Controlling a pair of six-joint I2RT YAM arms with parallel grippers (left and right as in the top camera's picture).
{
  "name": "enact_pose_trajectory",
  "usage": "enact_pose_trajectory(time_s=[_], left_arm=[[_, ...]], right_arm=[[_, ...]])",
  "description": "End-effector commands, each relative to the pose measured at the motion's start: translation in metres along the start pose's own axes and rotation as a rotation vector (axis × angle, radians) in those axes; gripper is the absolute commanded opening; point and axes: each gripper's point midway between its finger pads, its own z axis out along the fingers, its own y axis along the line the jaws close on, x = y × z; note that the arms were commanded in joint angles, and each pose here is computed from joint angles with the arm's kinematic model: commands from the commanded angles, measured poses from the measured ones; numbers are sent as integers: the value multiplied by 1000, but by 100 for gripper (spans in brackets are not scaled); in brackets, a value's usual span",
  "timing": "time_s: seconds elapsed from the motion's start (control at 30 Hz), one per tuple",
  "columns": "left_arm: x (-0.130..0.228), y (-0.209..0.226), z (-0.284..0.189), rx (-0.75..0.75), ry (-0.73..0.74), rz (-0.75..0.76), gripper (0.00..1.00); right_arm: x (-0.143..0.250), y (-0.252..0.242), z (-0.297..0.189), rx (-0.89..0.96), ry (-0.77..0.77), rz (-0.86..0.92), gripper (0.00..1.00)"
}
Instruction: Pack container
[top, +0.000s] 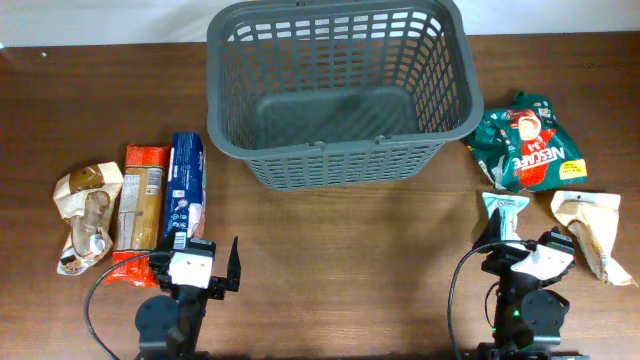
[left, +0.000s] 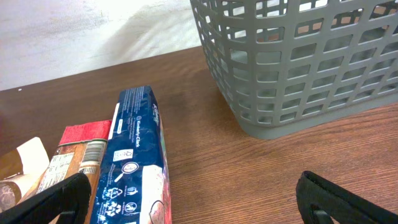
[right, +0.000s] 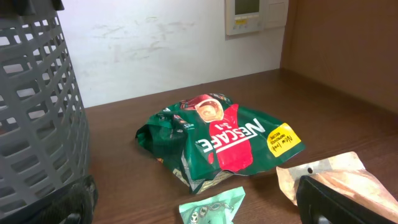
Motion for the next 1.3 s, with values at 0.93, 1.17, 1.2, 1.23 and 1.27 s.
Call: enact_pose_trajectory(time_s=[0.93, 1.17, 1.2, 1.23, 1.27], left_arm=[[0, -2, 0, 10, -9, -7, 99], [0, -2, 0, 10, -9, -7, 99], [0, -2, 0, 10, -9, -7, 99], [0, -2, 0, 10, -9, -7, 99], [0, -2, 0, 10, -9, -7, 99]], right_arm=[[-1, 0, 0, 2, -9, 8, 99], [11, 70, -15, -408, 95, 191, 99], [10, 76, -18, -444, 101, 224, 99], [8, 80, -19, -469, 107, 270, 99], [6, 83, -21, -487, 117, 325, 99]])
